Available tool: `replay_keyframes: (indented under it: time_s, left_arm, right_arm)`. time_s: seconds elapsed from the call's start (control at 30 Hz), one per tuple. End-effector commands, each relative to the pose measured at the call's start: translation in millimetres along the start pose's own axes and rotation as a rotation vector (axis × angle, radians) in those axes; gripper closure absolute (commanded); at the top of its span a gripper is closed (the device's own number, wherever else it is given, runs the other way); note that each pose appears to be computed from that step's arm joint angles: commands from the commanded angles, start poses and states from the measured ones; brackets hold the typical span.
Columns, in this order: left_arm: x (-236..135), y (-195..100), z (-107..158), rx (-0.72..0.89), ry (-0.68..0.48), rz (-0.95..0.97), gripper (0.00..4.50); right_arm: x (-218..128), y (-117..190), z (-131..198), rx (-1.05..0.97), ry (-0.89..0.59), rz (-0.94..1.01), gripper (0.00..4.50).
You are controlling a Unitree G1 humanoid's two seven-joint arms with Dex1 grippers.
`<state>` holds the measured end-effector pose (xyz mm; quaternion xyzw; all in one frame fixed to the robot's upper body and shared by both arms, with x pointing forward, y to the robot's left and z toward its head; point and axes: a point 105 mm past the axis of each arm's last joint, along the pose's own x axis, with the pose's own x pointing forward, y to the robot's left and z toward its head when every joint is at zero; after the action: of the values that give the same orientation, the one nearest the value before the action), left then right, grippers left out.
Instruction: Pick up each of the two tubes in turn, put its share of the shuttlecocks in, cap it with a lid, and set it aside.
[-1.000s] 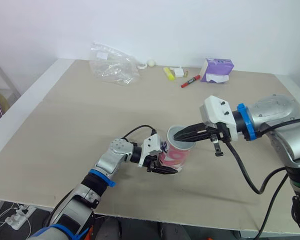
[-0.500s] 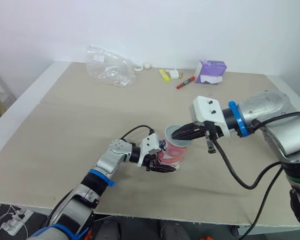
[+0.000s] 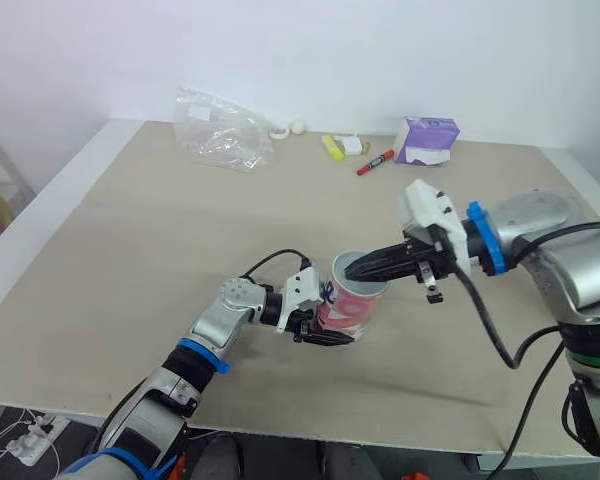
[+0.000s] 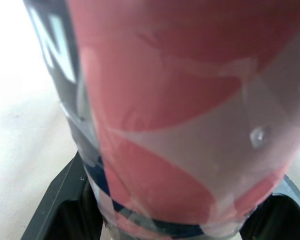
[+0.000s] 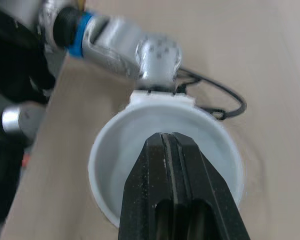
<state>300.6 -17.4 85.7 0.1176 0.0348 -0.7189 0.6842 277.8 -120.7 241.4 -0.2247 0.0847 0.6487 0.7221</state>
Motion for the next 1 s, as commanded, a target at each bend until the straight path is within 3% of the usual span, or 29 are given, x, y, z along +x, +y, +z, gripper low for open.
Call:
replay_keyframes:
  time_s: [0.03,0.23,0.47,0.5,0.57,0.77,0.8,1.0]
  left_arm:
    - [-7,5,-14,-0.012,0.075,0.04,1.6]
    - [-6,6,-8,0.006,0.065,0.032,1.6]
    - [-7,7,5,0.044,0.025,0.016,1.6]
    - [-8,7,7,0.054,0.021,0.014,0.88]
    - [-9,6,11,0.083,0.015,0.004,0.1]
    - [-16,10,22,0.141,0.013,0.006,0.0]
    - [-18,11,23,0.145,0.014,0.007,0.0]
    - [-39,8,28,0.189,0.032,0.004,0.0]
  right_arm:
    - [-37,-5,28,0.006,-0.145,-0.109,4.43]
    - [-66,0,20,0.08,-0.245,-0.255,4.43]
    - [-62,23,-58,0.143,-0.12,-0.427,4.43]
    - [-60,28,-65,0.15,-0.103,-0.424,3.84]
    - [-53,38,-79,0.173,-0.095,-0.422,3.08]
    - [-34,62,-111,0.24,-0.082,-0.397,0.26]
    - [-31,63,-113,0.247,-0.088,-0.397,0.03]
    - [-8,60,-119,0.23,-0.131,-0.409,0.03]
